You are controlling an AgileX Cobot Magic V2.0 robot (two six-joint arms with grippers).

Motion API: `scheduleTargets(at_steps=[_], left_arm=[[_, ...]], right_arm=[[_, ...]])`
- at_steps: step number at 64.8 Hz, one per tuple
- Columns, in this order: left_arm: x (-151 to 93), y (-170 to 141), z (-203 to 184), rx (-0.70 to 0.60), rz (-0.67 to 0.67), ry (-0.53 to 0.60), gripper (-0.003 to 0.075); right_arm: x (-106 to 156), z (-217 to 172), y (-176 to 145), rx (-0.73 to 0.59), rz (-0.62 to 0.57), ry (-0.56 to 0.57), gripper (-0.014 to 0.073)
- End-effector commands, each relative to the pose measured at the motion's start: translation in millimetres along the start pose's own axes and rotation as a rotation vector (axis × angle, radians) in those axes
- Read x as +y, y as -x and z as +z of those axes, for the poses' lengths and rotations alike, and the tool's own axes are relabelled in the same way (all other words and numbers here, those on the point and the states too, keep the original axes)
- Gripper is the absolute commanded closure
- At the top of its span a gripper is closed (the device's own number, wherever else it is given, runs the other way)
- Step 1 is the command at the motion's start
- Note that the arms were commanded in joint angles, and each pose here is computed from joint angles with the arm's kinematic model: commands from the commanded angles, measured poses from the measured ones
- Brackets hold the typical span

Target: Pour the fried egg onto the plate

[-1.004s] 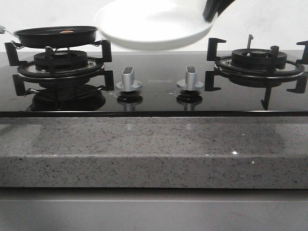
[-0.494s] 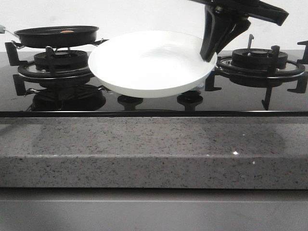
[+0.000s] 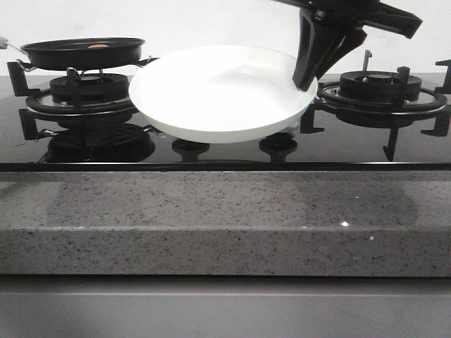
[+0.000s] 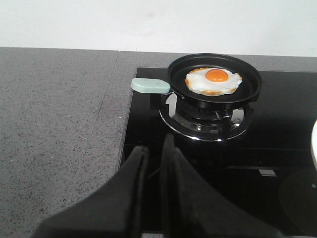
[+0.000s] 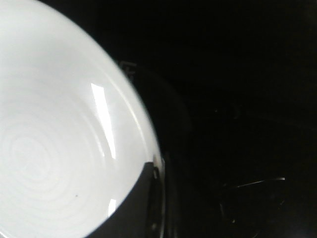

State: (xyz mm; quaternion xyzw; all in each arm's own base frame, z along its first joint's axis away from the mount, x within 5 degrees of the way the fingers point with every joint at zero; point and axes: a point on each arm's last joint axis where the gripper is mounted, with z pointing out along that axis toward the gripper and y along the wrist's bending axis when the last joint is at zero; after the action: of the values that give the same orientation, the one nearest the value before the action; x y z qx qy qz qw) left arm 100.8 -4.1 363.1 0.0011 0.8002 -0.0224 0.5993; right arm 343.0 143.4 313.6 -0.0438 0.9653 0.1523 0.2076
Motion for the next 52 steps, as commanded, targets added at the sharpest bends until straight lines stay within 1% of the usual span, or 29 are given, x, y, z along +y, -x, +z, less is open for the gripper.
scheduleTargets(at_steps=[1,29,35,40,45,46,47,48,52], left_arm=[[-0.6,17.5,-3.2,-0.111,0.003,-0.004,0.065],[-0.9,19.9,-3.3,-0.142,0.001,-0.007,0.065],[-1.2,20.2,-2.7,-0.146,-0.007,-0.011,0.0629],[-1.4,20.4,-1.6,-0.146,-0.011,-0.013,0.0545],[-1.5,21.9,2.0,-0.154,-0.01,-0.014,0.0344],[-1.6,22.4,2.8,-0.157,-0.01,-0.014,0.0325],[-1.6,23.1,3.5,-0.163,-0.01,-0.015,0.0287],[-1.6,23.3,4.5,-0.163,-0.01,-0.015,0.0233],[-1.8,24.8,9.4,-0.169,-0.01,-0.015,0.0117]], right_arm=[[4.5,-24.3,7.8,-0.11,-0.025,0.019,0.0663],[4.5,-24.3,7.8,-0.11,-0.025,0.019,0.0663],[4.5,-24.3,7.8,-0.11,-0.025,0.019,0.0663],[4.5,-24.3,7.8,-0.11,-0.025,0.019,0.0663],[4.5,-24.3,7.8,-0.11,-0.025,0.019,0.0663],[4.5,-24.3,7.8,-0.11,-0.025,0.019,0.0663],[4.5,-24.3,7.8,-0.11,-0.025,0.019,0.0663],[4.5,-24.3,7.8,-0.11,-0.025,0.019,0.0663],[4.5,-24.3,7.9,-0.111,-0.025,0.019,0.0663]])
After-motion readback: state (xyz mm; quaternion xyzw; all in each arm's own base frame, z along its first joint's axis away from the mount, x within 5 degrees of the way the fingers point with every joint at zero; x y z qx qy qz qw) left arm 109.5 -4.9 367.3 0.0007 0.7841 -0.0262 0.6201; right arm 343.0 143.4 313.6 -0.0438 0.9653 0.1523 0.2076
